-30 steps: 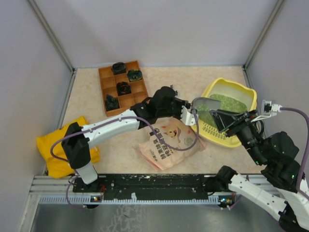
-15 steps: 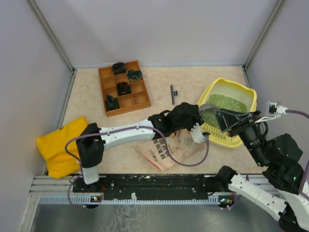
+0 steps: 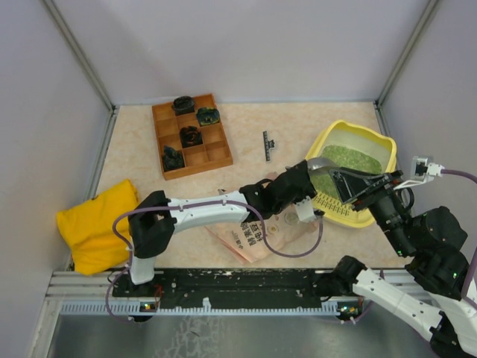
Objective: Fill the litter box with clean litter
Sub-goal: 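Pour the cat litter into the litter box, then scoop the cat litter from the cat litter bag.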
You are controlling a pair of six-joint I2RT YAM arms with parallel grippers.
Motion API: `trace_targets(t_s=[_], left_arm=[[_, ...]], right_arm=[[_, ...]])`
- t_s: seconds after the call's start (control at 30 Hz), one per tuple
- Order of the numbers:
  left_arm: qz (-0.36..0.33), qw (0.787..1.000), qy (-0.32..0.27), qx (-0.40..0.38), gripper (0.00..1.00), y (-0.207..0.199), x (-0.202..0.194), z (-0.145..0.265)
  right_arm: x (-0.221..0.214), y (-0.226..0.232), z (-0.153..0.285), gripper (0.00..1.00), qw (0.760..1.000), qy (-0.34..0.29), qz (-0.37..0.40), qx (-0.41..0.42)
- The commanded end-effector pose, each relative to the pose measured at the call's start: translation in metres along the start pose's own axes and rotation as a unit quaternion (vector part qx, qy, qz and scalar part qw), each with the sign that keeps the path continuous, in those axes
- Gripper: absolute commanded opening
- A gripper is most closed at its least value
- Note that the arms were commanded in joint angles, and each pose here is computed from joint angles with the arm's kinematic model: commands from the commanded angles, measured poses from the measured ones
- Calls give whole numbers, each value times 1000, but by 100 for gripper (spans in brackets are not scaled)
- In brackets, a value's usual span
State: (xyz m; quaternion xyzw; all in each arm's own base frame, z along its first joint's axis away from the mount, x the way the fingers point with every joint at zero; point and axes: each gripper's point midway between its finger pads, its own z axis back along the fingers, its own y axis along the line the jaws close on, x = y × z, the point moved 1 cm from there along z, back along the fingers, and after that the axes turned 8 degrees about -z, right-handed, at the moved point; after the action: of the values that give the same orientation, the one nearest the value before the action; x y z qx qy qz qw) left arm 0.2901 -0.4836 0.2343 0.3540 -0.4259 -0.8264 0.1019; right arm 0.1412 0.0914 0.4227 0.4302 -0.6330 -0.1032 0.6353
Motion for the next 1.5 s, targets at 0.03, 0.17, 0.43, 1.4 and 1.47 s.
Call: trace_targets(t_s=[0.03, 0.17, 0.43, 1.4, 1.47], left_arm=[[61, 997, 18, 42, 0, 22, -11, 8], [140, 989, 0, 43, 0, 21, -19, 11], [276, 961, 16, 11, 0, -11, -49, 25], [637, 748, 17, -184, 0, -181, -97, 222], [635, 745, 23, -202, 0, -189, -93, 239]], right_arm=[[8, 4, 1, 46, 1000, -18, -6, 10], [5, 2, 0, 46, 1000, -14, -4, 6], [-9, -3, -4, 47, 1000, 3, -4, 3], [-109, -50, -20, 47, 986, 155, 27, -54], [-112, -52, -22, 47, 985, 159, 28, -57]])
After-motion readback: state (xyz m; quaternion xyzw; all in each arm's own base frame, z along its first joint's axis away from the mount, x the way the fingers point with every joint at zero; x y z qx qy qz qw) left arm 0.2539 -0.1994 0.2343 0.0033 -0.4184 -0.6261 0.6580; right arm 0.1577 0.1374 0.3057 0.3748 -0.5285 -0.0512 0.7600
